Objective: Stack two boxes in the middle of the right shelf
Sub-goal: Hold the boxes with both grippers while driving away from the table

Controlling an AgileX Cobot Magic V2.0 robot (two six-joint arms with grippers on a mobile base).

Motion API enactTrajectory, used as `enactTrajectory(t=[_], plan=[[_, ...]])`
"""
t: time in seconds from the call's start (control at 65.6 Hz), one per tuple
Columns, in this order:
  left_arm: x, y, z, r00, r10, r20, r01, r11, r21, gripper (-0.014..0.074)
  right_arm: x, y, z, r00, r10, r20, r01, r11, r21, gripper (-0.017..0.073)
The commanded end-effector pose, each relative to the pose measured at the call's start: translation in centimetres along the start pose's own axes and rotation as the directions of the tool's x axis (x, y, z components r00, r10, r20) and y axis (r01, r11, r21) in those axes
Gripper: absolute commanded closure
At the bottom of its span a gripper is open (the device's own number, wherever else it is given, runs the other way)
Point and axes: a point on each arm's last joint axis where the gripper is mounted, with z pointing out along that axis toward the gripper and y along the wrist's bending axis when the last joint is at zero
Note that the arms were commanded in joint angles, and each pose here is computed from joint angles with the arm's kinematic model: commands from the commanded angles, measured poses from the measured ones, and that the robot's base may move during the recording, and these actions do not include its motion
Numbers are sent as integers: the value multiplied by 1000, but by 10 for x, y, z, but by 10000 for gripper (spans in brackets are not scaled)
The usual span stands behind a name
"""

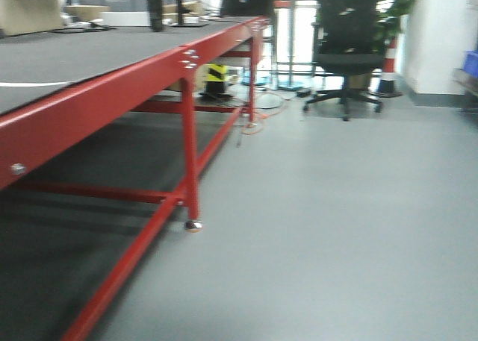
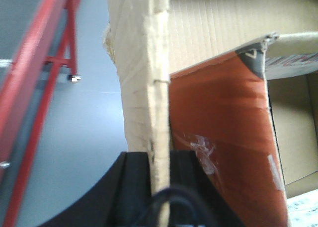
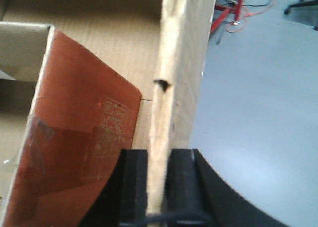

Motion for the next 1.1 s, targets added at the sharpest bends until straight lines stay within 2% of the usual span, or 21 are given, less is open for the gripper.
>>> enactTrajectory(t=[0.0, 1.082], plan=[[-7, 7, -10, 997, 22, 75, -18, 998, -58, 705, -8, -4, -12, 996, -42, 80, 37, 997, 61, 712], [-7, 7, -10, 997, 22, 75, -18, 998, -58, 705, -8, -4, -12, 996, -42, 80, 37, 997, 61, 712]])
